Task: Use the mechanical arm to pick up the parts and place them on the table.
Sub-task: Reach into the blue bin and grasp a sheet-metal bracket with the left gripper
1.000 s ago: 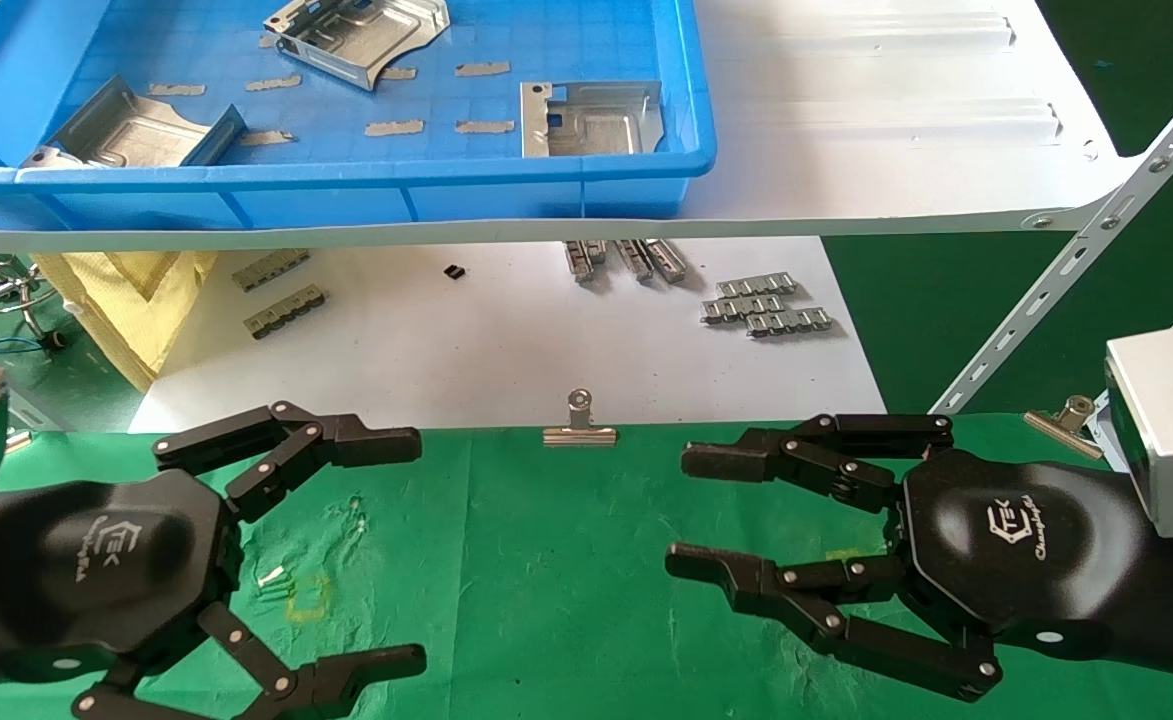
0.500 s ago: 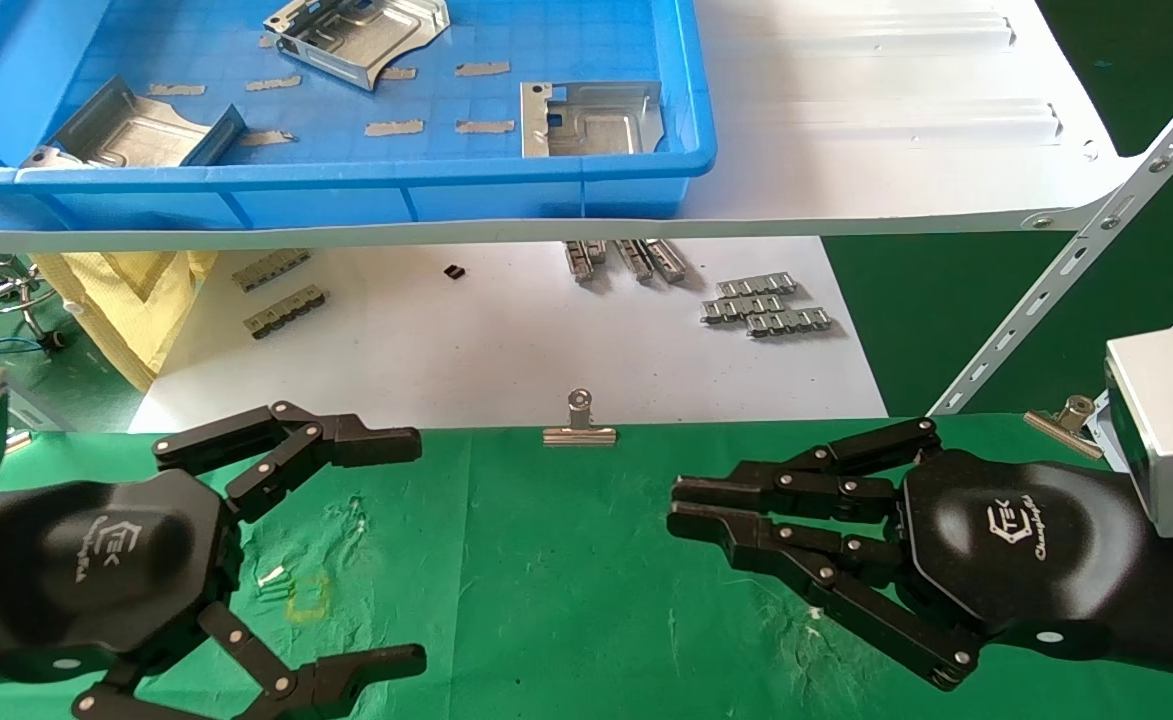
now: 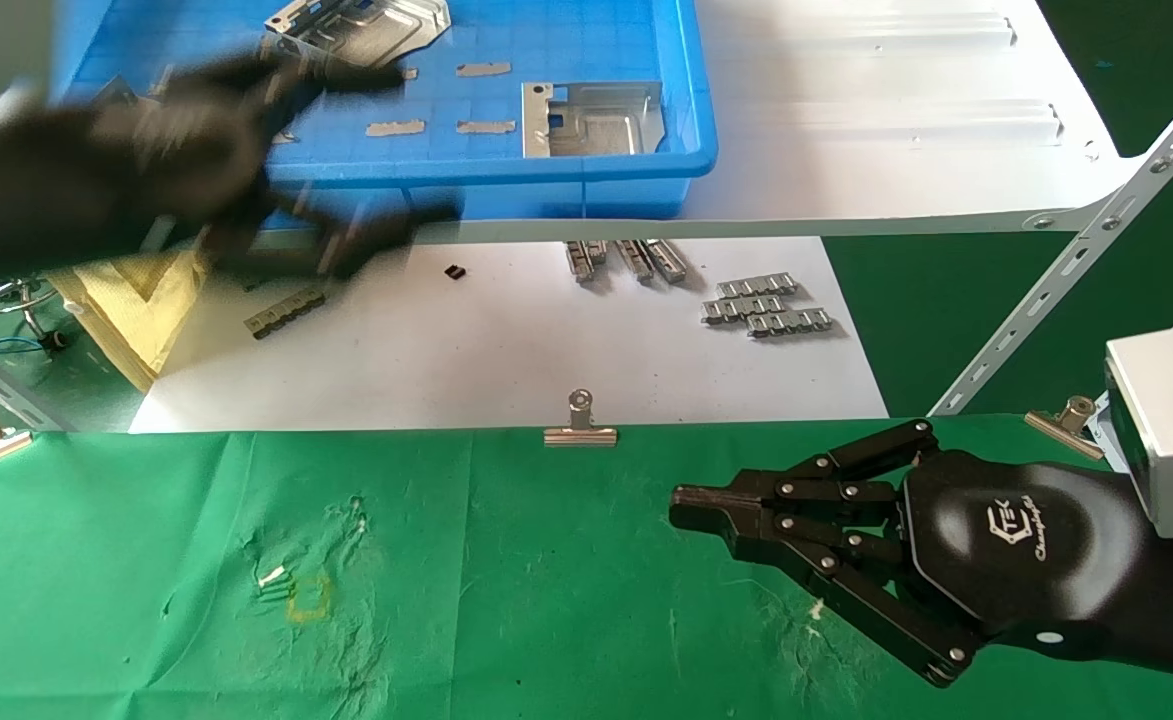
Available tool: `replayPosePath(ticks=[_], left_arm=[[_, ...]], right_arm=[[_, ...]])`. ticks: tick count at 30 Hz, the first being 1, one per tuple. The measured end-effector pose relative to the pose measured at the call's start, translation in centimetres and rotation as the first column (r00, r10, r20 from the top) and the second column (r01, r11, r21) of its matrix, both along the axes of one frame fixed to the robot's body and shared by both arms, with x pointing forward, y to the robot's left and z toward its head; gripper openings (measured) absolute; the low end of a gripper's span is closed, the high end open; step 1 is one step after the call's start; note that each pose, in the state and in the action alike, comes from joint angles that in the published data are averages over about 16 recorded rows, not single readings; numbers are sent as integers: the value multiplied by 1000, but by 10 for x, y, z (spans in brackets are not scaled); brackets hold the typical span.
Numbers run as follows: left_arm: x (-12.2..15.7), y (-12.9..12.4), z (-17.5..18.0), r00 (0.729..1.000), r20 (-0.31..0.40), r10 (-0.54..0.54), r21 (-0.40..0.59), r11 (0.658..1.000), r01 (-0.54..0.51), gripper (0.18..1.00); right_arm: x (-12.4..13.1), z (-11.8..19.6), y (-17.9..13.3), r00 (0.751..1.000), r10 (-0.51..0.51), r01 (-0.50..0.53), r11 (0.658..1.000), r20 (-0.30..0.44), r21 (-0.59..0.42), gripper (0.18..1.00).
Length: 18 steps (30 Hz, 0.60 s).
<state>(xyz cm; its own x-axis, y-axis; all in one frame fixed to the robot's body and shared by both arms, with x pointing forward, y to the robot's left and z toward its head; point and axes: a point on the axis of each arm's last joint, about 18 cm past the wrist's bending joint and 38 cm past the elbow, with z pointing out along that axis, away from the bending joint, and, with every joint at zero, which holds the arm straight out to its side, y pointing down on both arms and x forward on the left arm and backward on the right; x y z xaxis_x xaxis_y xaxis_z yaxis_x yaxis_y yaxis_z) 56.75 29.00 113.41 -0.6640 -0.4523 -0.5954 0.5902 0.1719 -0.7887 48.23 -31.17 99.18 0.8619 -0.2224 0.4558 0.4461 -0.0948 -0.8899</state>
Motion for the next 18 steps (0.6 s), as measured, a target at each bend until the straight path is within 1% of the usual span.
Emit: replayPosePath(ticks=[4, 7, 9, 12, 15, 18], left_arm=[[43, -8, 42, 992, -7, 129, -53, 990, -129, 1001], [75, -13, 66, 971, -30, 239, -88, 967, -241, 1001], [93, -16, 77, 948, -48, 313, -104, 943, -317, 1001], [116, -18, 88, 906, -72, 417, -119, 898, -423, 1001], [132, -17, 93, 859, -93, 503, -131, 849, -511, 1001], [143, -15, 94, 818, -111, 565, -141, 805, -576, 1000]], right_arm=[[0, 0, 0, 1000, 0, 0, 1000, 0, 0, 193], [0, 0, 0, 1000, 0, 0, 1000, 0, 0, 192], [0, 0, 0, 1000, 0, 0, 1000, 0, 0, 192], [0, 0, 0, 1000, 0, 0, 1000, 0, 0, 192], [0, 0, 0, 1000, 0, 0, 1000, 0, 0, 192], [0, 0, 0, 1000, 0, 0, 1000, 0, 0, 192]])
